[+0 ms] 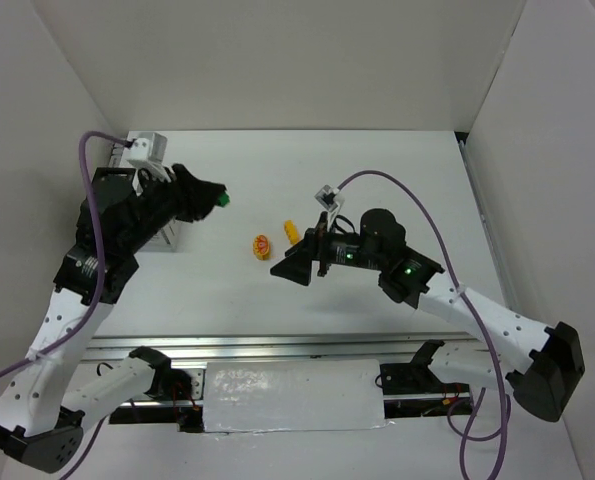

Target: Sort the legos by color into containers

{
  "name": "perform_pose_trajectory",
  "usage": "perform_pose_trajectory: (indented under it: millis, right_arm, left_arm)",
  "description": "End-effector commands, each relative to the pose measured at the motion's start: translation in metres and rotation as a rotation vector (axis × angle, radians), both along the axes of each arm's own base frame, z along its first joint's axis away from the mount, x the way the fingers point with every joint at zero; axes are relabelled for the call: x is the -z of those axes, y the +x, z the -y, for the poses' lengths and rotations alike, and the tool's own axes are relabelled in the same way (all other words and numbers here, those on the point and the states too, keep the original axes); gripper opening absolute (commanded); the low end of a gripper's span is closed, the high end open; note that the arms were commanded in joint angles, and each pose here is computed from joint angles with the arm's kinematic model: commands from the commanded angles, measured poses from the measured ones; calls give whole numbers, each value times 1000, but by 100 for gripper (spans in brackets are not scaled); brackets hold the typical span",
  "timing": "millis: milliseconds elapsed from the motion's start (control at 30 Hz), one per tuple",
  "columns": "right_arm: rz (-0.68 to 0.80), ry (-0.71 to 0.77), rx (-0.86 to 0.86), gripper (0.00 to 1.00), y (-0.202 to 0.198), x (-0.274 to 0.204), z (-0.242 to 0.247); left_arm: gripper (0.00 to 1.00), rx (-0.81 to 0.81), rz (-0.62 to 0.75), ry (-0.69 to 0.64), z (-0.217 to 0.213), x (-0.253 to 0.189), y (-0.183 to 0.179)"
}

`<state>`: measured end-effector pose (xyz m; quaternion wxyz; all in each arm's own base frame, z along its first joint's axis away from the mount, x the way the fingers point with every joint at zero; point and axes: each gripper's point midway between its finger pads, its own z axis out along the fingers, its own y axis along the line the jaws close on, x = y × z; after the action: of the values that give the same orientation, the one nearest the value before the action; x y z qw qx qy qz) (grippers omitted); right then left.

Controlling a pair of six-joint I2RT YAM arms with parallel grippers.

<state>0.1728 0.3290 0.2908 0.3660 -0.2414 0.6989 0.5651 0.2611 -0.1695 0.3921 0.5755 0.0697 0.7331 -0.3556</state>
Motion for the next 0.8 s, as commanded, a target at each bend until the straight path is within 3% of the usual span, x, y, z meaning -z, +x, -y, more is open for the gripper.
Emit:
perform_pose_trajectory:
  millis: [0, 67, 100, 133, 167, 267, 367, 467, 767]
  right_arm:
    - [38, -70, 218, 100, 23, 12, 26]
    - [47, -83, 226, 100, 21, 17, 32]
    - [61, -88, 229, 100, 21, 17, 33]
    - [68, -86, 230, 100, 21, 15, 34]
    - [61, -105, 228, 100, 19, 20, 37]
    - [68, -112, 211, 100, 12, 24, 41]
    - [74, -125, 230, 100, 10, 31, 49]
    - [82, -134, 233, 100, 8, 38, 53]
    - [73, -153, 210, 100, 9, 45, 49]
  left_arm:
    - [0, -751, -54, 161, -124, 18, 50]
    - [0, -1024, 10, 113, -164, 11, 60]
    - [0, -1081, 46, 98, -172, 8, 65]
    - [0, -1106, 64, 168, -178, 25, 72]
    - [0, -1130, 194, 73, -181, -1, 88]
    - [0, -1212, 182, 155, -208, 20, 129]
    - [0, -1260, 84, 177, -241, 43, 166]
    - [0, -1235, 93, 192, -252, 55, 183]
    - [0, -1124, 2, 264, -255, 112, 234]
